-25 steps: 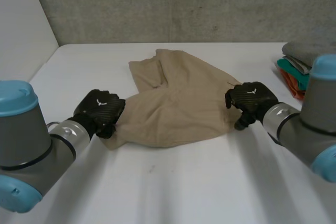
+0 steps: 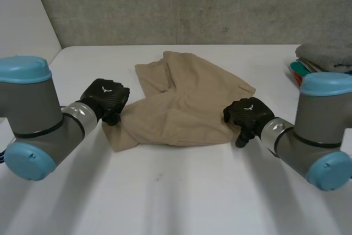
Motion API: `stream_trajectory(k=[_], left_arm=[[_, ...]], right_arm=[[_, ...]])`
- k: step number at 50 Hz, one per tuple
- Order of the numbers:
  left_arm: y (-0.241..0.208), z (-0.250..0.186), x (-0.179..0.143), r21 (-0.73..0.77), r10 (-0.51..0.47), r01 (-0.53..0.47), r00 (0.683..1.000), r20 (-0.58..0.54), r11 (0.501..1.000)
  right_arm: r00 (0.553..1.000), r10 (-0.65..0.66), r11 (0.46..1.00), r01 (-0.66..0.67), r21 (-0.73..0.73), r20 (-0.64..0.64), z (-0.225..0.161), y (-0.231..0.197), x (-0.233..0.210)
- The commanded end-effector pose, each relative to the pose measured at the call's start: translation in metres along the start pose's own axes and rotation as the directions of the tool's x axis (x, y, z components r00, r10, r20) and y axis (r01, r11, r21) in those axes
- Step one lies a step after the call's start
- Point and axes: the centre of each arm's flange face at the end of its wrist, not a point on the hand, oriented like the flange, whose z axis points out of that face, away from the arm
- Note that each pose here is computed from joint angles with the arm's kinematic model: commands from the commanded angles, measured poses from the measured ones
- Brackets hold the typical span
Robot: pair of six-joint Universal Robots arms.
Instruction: Fold the laundry.
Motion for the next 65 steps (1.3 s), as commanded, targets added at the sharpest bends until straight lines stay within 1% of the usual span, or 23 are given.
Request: stream_trajectory(k=[1, 4, 8, 11, 15, 18, 22, 24, 27, 30, 31, 35, 39, 43, 46, 47, 50, 51, 55, 57, 58, 62, 65], left_arm=[[-0.001, 0.011, -0.005, -0.005, -0.012, 0.013, 0.999, 0.036, 1.000], [0.000, 0.012, -0.003, -0.014, -0.015, 0.016, 0.999, 0.032, 1.000], [0.003, 0.009, 0.007, -0.033, -0.015, 0.015, 1.000, -0.005, 0.999], [0.006, 0.006, 0.012, -0.046, -0.017, 0.016, 0.999, -0.028, 0.999], [0.006, -0.003, 0.012, -0.072, -0.025, 0.022, 0.998, -0.051, 0.997], [-0.007, -0.019, 0.012, -0.053, -0.027, 0.023, 0.997, -0.077, 0.998], [-0.030, -0.042, 0.009, 0.021, -0.016, 0.018, 0.996, -0.086, 1.000], [-0.037, -0.051, 0.011, 0.052, -0.011, 0.016, 0.996, -0.089, 0.999], [-0.031, -0.050, 0.019, 0.040, -0.014, 0.019, 0.994, -0.104, 0.999], [-0.016, -0.034, 0.026, 0.010, -0.015, 0.016, 0.995, -0.102, 1.000], [-0.007, -0.025, 0.027, -0.014, -0.017, 0.016, 0.995, -0.093, 1.000], [0.011, -0.005, 0.032, -0.079, -0.009, 0.003, 0.997, -0.075, 0.997], [0.014, 0.008, 0.033, -0.096, 0.015, -0.021, 0.998, -0.069, 0.995], [0.011, 0.015, 0.035, -0.082, 0.025, -0.030, 0.998, -0.064, 0.996], [0.009, 0.016, 0.036, -0.081, 0.026, -0.031, 0.998, -0.062, 0.996], [0.008, 0.015, 0.035, -0.086, 0.025, -0.030, 0.998, -0.057, 0.996], [0.008, 0.010, 0.035, -0.105, 0.018, -0.024, 0.998, -0.054, 0.994], [0.009, 0.006, 0.035, -0.121, 0.011, -0.017, 0.999, -0.052, 0.993], [0.013, -0.002, 0.037, -0.152, -0.005, -0.004, 0.998, -0.060, 0.988], [0.015, -0.005, 0.038, -0.164, -0.012, 0.001, 0.998, -0.066, 0.986], [0.018, -0.008, 0.039, -0.176, -0.016, 0.003, 0.997, -0.075, 0.984], [0.023, -0.015, 0.043, -0.210, -0.021, -0.001, 0.995, -0.101, 0.978], [0.024, -0.018, 0.043, -0.224, -0.029, 0.004, 0.994, -0.108, 0.975]], right_arm=[[1.000, -0.022, 1.000, 0.022, 0.001, 0.014, 0.021, 0.008, -0.007], [1.000, -0.031, 0.999, 0.031, 0.030, 0.001, 0.026, 0.006, -0.006], [0.998, -0.054, 0.993, 0.057, 0.099, -0.035, 0.032, 0.000, -0.002], [0.997, -0.059, 0.990, 0.065, 0.122, -0.051, 0.032, -0.005, 0.001], [0.998, -0.049, 0.991, 0.054, 0.123, -0.049, 0.021, -0.015, 0.002], [0.997, -0.053, 0.988, 0.060, 0.142, -0.055, 0.003, -0.036, 0.007], [0.998, -0.048, 0.993, 0.051, 0.104, -0.032, -0.013, -0.046, 0.009], [0.999, -0.036, 0.998, 0.036, 0.044, -0.006, -0.019, -0.044, 0.010], [0.999, -0.025, 1.000, 0.026, -0.017, 0.026, -0.020, -0.041, 0.012], [0.997, -0.028, 0.996, 0.034, -0.082, 0.067, -0.012, -0.033, 0.011], [0.996, -0.038, 0.994, 0.046, -0.103, 0.079, -0.002, -0.028, 0.011], [0.994, -0.066, 0.990, 0.076, -0.122, 0.086, 0.023, -0.020, 0.013], [0.995, -0.086, 0.990, 0.092, -0.104, 0.054, 0.045, -0.017, 0.015], [0.993, -0.119, 0.992, 0.119, -0.037, -0.009, 0.061, -0.020, 0.018], [0.990, -0.131, 0.991, 0.131, -0.008, -0.047, 0.062, -0.027, 0.018], [0.988, -0.132, 0.991, 0.133, 0.005, -0.076, 0.058, -0.033, 0.020], [0.987, -0.122, 0.992, 0.125, 0.019, -0.108, 0.043, -0.046, 0.022], [0.986, -0.110, 0.993, 0.114, 0.031, -0.124, 0.030, -0.055, 0.026], [0.983, -0.116, 0.991, 0.125, 0.055, -0.139, -0.004, -0.074, 0.029], [0.982, -0.129, 0.990, 0.135, 0.034, -0.134, -0.015, -0.074, 0.028], [0.982, -0.141, 0.990, 0.143, 0.006, -0.124, -0.027, -0.072, 0.026], [0.985, -0.146, 0.987, 0.138, -0.086, -0.093, -0.052, -0.057, 0.024], [0.988, -0.140, 0.983, 0.131, -0.130, -0.065, -0.062, -0.046, 0.020]])
